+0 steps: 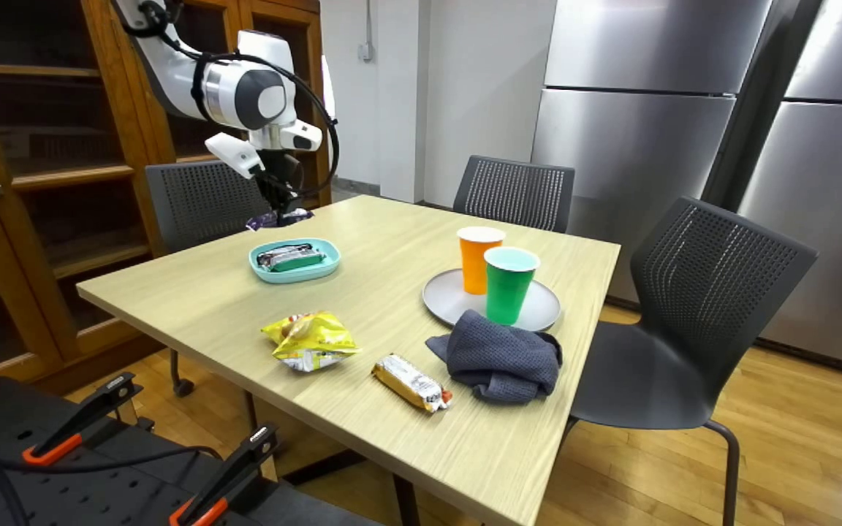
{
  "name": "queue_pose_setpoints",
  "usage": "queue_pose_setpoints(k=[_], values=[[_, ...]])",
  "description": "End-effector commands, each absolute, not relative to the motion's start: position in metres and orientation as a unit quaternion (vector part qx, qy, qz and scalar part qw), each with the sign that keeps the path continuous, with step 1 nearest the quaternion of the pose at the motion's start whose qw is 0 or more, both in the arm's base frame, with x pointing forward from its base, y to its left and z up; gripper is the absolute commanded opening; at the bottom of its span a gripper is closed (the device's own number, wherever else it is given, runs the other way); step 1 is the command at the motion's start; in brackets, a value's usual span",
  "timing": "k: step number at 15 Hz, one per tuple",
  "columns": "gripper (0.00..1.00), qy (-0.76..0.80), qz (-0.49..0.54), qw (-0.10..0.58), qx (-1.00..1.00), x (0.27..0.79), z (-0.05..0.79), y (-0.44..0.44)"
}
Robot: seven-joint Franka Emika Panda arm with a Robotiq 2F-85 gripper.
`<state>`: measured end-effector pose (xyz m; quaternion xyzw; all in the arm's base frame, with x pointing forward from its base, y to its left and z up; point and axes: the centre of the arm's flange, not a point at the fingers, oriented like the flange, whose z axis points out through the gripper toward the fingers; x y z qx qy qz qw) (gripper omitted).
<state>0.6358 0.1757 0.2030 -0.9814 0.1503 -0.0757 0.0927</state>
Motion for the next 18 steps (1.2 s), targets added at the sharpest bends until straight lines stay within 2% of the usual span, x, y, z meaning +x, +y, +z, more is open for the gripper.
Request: queue_pose_setpoints(k=[1, 6, 13, 14, 16, 18], values=[[0.04, 0.247, -0.089, 0.085, -0.961, 0.641, 0.197, 0.172], [0.04, 0.346, -0.095, 0.058, -0.932, 0.639, 0.169, 0.163], [0.04, 0.390, -0.082, 0.046, -0.916, 0.632, 0.150, 0.159], [0.43, 0.391, -0.082, 0.045, -0.916, 0.632, 0.150, 0.159], [0.50, 0.395, -0.083, 0.045, -0.914, 0.632, 0.152, 0.159], [0.65, 0.396, -0.087, 0.046, -0.913, 0.631, 0.157, 0.158]])
